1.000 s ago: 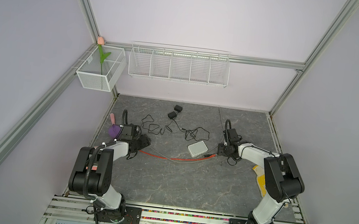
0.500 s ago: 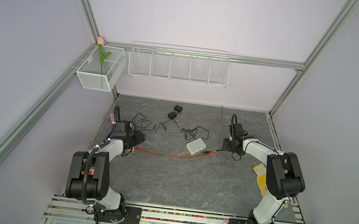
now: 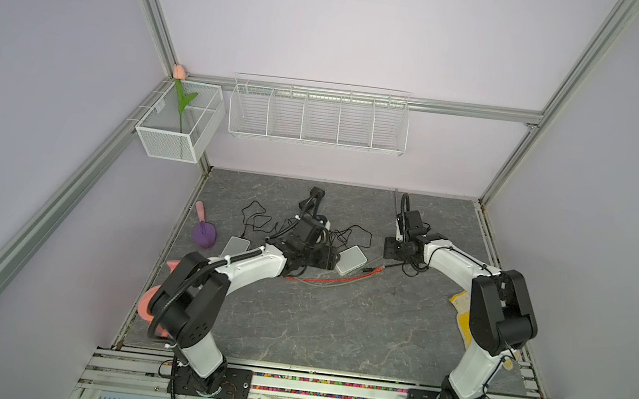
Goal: Insert the plug into the switch port
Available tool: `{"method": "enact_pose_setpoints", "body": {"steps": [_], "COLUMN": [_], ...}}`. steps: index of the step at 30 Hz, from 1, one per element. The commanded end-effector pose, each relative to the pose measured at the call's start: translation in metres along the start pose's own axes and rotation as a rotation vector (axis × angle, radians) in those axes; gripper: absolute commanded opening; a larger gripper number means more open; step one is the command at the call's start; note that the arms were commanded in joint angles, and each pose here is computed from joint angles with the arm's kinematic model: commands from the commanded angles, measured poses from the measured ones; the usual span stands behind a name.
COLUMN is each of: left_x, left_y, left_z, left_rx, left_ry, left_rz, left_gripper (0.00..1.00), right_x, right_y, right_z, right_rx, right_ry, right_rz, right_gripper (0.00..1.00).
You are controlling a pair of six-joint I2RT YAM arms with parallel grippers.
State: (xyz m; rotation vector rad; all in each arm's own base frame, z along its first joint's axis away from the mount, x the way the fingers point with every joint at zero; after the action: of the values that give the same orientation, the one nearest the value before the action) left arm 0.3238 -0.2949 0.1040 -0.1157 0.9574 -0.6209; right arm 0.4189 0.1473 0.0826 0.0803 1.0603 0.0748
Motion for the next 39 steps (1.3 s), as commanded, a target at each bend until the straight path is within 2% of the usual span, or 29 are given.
{"method": "enact_pose_setpoints", "body": {"steps": [1, 6, 15, 18, 21, 30, 34, 39], "left_x": [0.018, 0.041, 0.053, 0.057, 0.06, 0.048, 0.045, 0.035], "left_y": [-0.005, -0.011, -0.018, -0.029, -0.027, -0.043, -0.044, -0.035], "left_z": [-0.011, -0.033, -0.067, -0.089, -0.113, -0.161, -0.181, -0.2], "left_rx": [0.06, 0.095, 0.109, 0.124, 0.112, 0.118, 0.115, 0.122], "left_ry": [0.067, 0.15, 0.258, 0.34, 0.428, 0.512, 0.545, 0.581], "left_rz": [0.017, 0.026, -0.036, -0.132, -0.155, -0.207, -0.207, -0.185], "left_gripper": [0.7, 0.7, 0.69, 0.69, 0.66, 0.65, 0.65, 0.64], "right_x": [0.019, 0.034, 0.057, 0.065, 0.069, 0.071, 0.062, 0.036], "right_y": [-0.002, -0.001, 0.001, -0.002, -0.009, -0.018, -0.017, -0.017], "right_z": [-0.005, -0.003, -0.005, -0.007, -0.007, 0.0, 0.003, 0.006], "right_rx": [-0.031, -0.088, -0.14, -0.135, -0.125, -0.088, -0.081, -0.063], "right_ry": [0.067, 0.107, 0.172, 0.211, 0.238, 0.24, 0.218, 0.168], "right_rz": [-0.035, -0.081, -0.106, -0.083, -0.081, -0.065, -0.061, -0.047], "right_gripper": [0.62, 0.61, 0.61, 0.56, 0.46, 0.39, 0.4, 0.52]}}
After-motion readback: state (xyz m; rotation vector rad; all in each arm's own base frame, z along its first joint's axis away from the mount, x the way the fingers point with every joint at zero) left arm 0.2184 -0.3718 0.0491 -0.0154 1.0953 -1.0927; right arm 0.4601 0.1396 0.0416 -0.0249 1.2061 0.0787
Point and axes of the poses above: each gripper's point midway between its finger pads, its own x axis out along the fingers, its own y axis along the line the jaws close on, z = x × y, the point moved 2 cm from there along -x, back along the fingers, and after that the axes turned 2 degrees about x, right-handed, at the moved point
